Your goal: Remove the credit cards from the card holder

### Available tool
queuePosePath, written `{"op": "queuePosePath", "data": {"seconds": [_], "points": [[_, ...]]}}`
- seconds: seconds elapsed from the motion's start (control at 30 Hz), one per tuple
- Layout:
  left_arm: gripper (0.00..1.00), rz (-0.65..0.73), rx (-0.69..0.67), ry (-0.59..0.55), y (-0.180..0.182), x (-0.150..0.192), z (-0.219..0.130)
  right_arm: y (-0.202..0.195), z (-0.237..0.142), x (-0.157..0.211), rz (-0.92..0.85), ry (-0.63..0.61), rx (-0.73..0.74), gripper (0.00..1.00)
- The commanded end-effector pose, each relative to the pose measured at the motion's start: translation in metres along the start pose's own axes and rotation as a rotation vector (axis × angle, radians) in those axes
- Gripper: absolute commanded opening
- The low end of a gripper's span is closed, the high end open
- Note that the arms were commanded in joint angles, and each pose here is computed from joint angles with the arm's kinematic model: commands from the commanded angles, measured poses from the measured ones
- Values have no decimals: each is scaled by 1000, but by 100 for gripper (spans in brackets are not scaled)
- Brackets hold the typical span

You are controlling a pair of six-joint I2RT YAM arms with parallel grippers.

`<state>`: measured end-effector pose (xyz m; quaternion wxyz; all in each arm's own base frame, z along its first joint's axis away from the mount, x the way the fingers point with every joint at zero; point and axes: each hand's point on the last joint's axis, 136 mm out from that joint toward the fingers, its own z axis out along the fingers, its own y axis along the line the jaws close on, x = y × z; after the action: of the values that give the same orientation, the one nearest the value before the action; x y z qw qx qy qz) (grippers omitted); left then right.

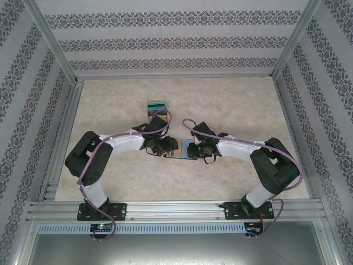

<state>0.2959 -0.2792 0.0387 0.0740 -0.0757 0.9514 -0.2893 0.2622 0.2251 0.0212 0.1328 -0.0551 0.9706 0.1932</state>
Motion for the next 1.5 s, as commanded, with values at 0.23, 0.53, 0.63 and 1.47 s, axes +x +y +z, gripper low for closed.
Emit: {"op": "queuePosePath", "data": {"seconds": [0.23,0.53,0.63,1.47], "points": [[57,102,110,10,-33,6,-1,-1,4,7,0,15,14,25],[58,102,66,-3,-29,4,-4,-12,-5,3,8,-8,83,29],[57,91,29,1,-20,6,-1,-19,-16,-3,23,-42,106,34],[58,96,0,15,-18,3,3,-39,4,7,104,28,98,29]]}}
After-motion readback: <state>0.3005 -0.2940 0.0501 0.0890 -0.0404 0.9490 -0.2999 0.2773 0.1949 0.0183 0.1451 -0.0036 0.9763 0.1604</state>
